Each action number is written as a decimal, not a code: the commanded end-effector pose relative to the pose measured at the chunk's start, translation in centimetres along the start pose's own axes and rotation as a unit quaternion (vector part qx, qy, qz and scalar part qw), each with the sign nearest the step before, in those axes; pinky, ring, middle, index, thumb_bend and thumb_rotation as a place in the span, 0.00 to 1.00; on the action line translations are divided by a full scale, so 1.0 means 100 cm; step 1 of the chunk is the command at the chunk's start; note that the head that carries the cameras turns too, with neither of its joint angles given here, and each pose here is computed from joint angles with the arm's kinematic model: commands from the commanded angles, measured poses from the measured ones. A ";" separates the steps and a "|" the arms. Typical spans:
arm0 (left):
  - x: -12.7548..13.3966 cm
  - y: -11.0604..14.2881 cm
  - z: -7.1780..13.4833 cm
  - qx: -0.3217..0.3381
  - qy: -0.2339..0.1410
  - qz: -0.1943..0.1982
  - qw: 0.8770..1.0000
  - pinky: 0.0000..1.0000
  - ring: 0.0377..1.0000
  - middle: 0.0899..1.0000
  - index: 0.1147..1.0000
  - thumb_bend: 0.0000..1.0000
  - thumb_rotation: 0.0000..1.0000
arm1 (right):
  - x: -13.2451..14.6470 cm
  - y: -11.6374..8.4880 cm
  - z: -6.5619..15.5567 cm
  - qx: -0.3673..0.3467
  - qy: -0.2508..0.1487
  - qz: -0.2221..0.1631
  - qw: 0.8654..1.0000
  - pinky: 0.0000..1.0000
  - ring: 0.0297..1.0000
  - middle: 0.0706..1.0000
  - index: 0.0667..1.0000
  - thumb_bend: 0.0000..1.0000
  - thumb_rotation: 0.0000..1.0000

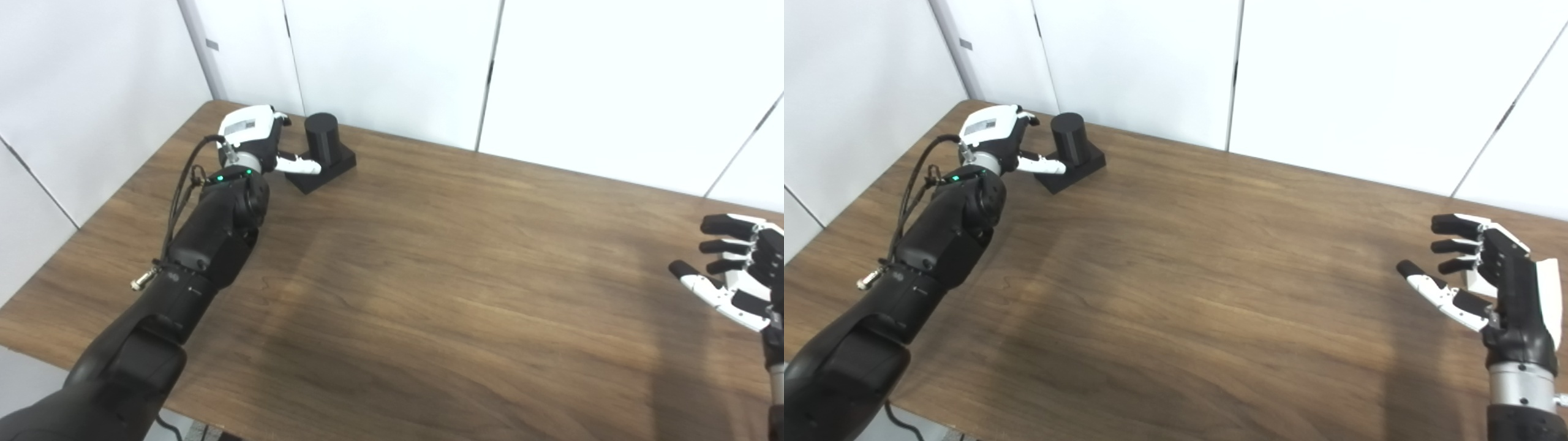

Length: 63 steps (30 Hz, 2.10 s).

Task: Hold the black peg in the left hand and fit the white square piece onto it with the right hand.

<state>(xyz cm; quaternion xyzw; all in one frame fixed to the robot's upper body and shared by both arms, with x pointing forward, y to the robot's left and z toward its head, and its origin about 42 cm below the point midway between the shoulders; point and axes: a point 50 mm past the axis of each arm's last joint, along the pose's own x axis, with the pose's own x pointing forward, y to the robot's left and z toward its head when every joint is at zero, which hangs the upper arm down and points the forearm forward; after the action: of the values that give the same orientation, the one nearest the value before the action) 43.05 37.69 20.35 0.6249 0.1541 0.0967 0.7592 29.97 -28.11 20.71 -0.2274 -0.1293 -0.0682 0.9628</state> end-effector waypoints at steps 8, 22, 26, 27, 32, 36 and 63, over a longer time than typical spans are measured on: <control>0.011 0.020 0.020 -0.027 -0.014 0.016 0.999 0.92 1.00 0.99 0.83 1.00 0.57 | 0.008 -0.007 0.016 -0.008 -0.050 -0.019 0.999 0.46 0.59 0.64 0.60 0.50 0.00; 0.011 0.003 0.030 0.005 -0.031 0.007 0.999 0.91 1.00 0.98 0.84 0.94 0.54 | 0.006 -0.007 0.018 -0.008 -0.048 -0.023 0.999 0.46 0.59 0.64 0.61 0.49 0.00; 0.014 -0.002 0.030 0.020 -0.032 0.010 0.999 0.93 1.00 0.99 0.84 0.93 0.53 | 0.005 -0.008 0.018 -0.009 -0.048 -0.023 0.999 0.46 0.59 0.64 0.60 0.49 0.00; 0.015 -0.003 0.030 0.023 -0.031 0.010 0.999 0.93 1.00 0.99 0.84 0.93 0.53 | 0.005 -0.008 0.017 -0.010 -0.048 -0.024 0.999 0.46 0.58 0.64 0.60 0.49 0.00; 0.018 -0.006 0.029 0.042 -0.033 0.012 0.998 0.92 1.00 0.99 0.84 0.92 0.52 | 0.005 -0.009 0.017 -0.013 -0.048 -0.025 0.998 0.45 0.57 0.63 0.60 0.49 0.00; 0.019 -0.009 0.029 0.052 -0.035 0.013 0.998 0.91 1.00 0.98 0.84 0.93 0.53 | 0.005 -0.010 0.016 -0.009 -0.045 -0.025 0.999 0.46 0.58 0.63 0.60 0.49 0.00; 0.010 -0.017 0.011 0.058 -0.020 -0.004 0.998 0.88 0.98 0.93 0.68 0.84 0.46 | 0.005 -0.014 0.015 -0.019 -0.040 -0.018 0.999 0.46 0.59 0.64 0.46 0.50 0.11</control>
<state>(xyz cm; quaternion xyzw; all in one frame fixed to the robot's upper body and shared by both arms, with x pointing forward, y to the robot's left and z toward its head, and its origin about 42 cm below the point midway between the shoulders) 43.82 35.37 16.60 0.6575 0.1642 0.0493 0.7337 29.83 -28.62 20.88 -0.2418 -0.1305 -0.0755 0.9585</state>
